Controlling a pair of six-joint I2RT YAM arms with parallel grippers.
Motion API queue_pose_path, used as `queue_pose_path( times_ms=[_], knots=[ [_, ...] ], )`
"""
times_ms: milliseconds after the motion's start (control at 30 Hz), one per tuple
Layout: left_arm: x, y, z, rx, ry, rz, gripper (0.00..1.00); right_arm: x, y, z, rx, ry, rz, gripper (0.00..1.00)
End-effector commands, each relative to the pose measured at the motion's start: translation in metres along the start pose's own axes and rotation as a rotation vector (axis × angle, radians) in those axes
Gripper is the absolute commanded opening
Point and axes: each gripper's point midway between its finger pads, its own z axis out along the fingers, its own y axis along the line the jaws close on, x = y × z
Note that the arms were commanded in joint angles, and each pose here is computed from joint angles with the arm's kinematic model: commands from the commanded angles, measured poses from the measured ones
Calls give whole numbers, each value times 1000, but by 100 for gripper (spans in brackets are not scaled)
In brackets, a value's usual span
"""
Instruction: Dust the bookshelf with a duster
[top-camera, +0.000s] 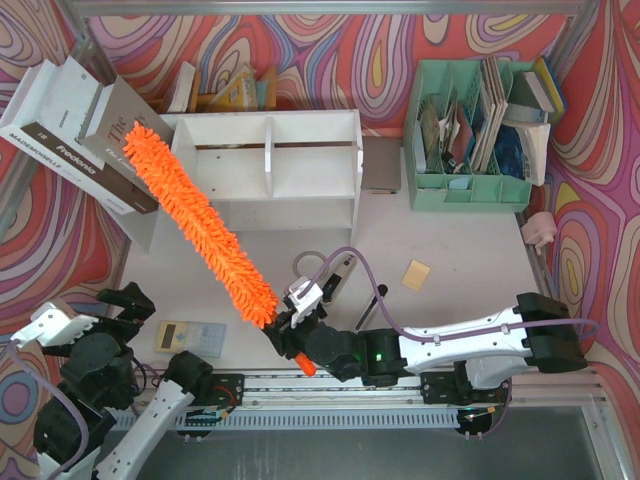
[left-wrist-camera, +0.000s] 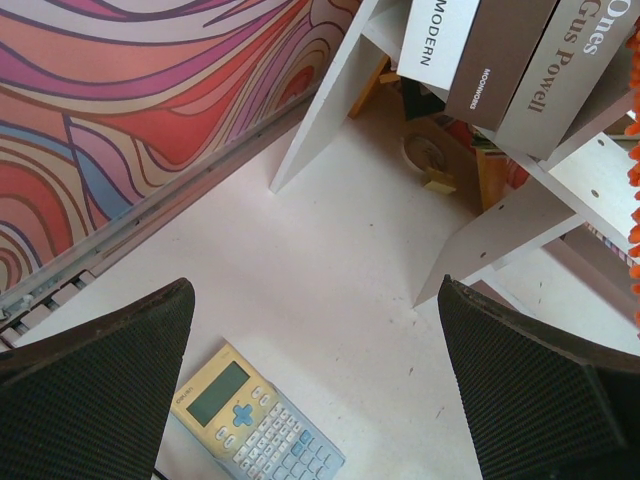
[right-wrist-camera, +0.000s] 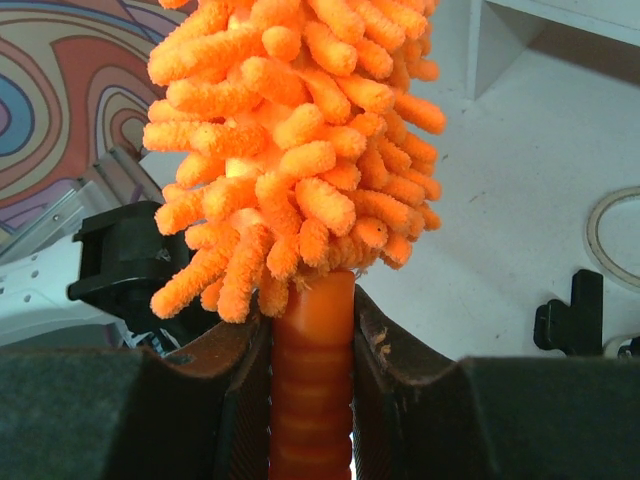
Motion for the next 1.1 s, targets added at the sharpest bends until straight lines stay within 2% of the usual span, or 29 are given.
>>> queue_pose_path(
  times_ms=[0, 433, 800, 1067],
  knots=[
    [4, -4, 3, 0, 14, 41, 98, -14, -2, -1, 27, -44, 58, 0],
    [3, -2, 2, 3, 5, 25, 98, -47, 23, -2, -70, -115, 29, 0],
    [2, 1, 0, 9, 0, 2, 98, 5, 6, 3, -9, 27, 11, 0],
    [2, 1, 0, 4, -3, 4, 98, -41, 8, -3, -9, -104, -9, 0]
  ],
)
